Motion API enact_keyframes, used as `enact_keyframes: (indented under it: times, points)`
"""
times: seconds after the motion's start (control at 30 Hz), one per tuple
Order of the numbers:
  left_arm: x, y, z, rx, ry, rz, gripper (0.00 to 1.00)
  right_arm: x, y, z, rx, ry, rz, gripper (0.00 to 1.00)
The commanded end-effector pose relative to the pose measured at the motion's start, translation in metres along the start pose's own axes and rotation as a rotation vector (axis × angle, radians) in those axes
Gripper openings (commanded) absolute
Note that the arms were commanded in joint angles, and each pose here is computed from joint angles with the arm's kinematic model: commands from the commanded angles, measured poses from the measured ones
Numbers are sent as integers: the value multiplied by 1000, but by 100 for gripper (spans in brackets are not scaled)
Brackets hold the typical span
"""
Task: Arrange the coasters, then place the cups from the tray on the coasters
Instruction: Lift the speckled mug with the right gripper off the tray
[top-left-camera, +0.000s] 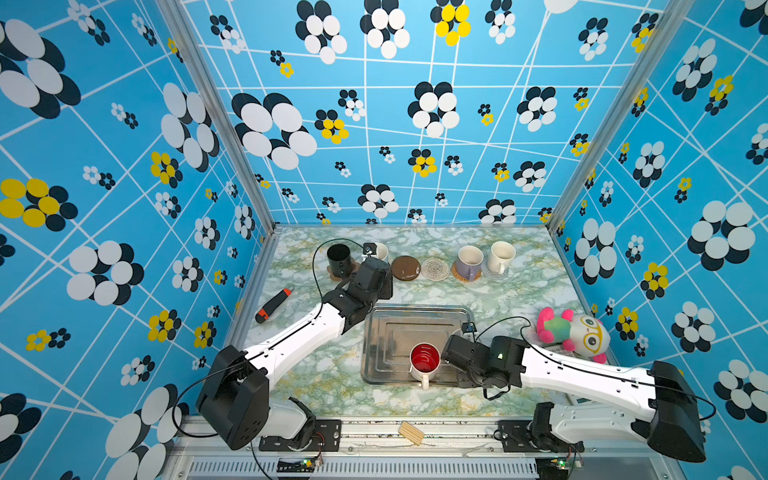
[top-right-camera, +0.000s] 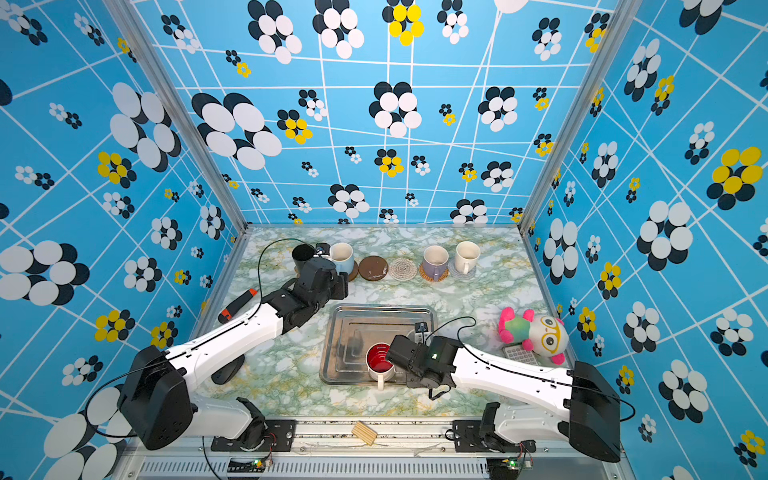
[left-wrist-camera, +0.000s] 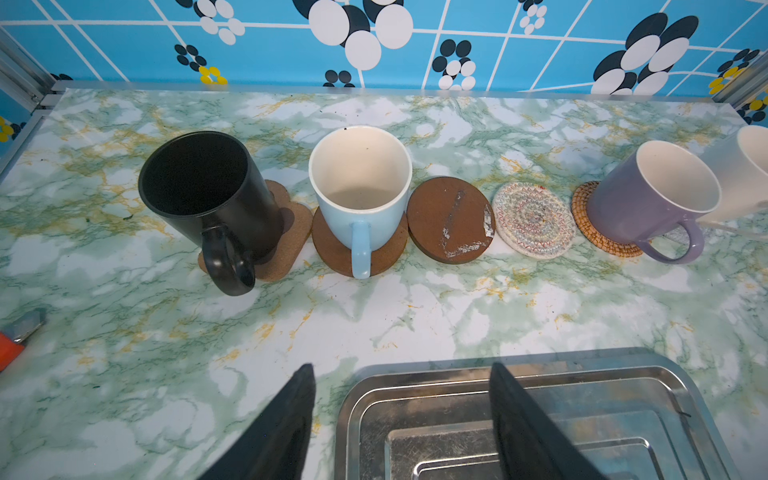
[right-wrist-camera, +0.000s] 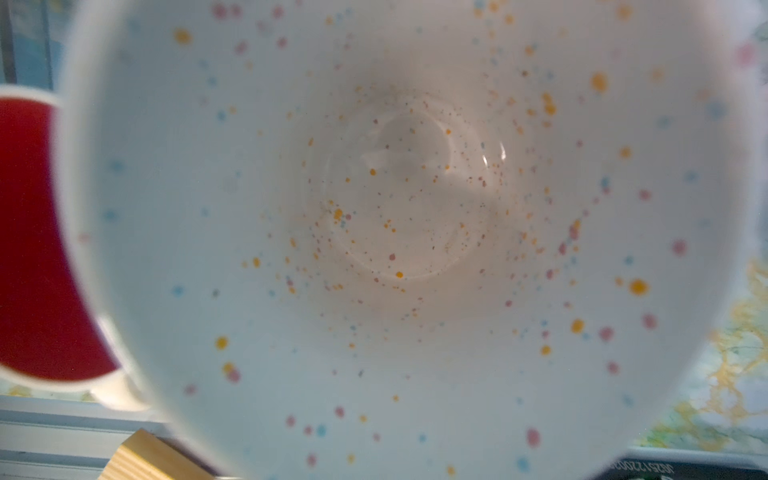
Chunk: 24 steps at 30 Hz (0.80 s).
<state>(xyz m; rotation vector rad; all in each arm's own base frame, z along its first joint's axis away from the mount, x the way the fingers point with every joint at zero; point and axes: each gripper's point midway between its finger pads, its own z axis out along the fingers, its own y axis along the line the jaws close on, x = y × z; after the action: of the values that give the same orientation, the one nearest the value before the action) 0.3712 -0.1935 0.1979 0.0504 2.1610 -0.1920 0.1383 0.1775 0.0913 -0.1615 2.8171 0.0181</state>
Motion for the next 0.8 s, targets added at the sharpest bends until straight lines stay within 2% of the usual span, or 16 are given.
enact_keyframes:
  times: [0.0, 0.47, 0.77]
  points:
    - [-9, 2, -5, -11, -16, 6, 67, -24, 4, -15, -37, -84, 6, 0]
    - [-10, 6, -4, -27, -24, 6, 67, -66, 6, -28, -46, -141, -44, 0]
    - [-9, 10, -1, -34, -21, -1, 67, -88, 15, -25, -106, -134, -32, 0]
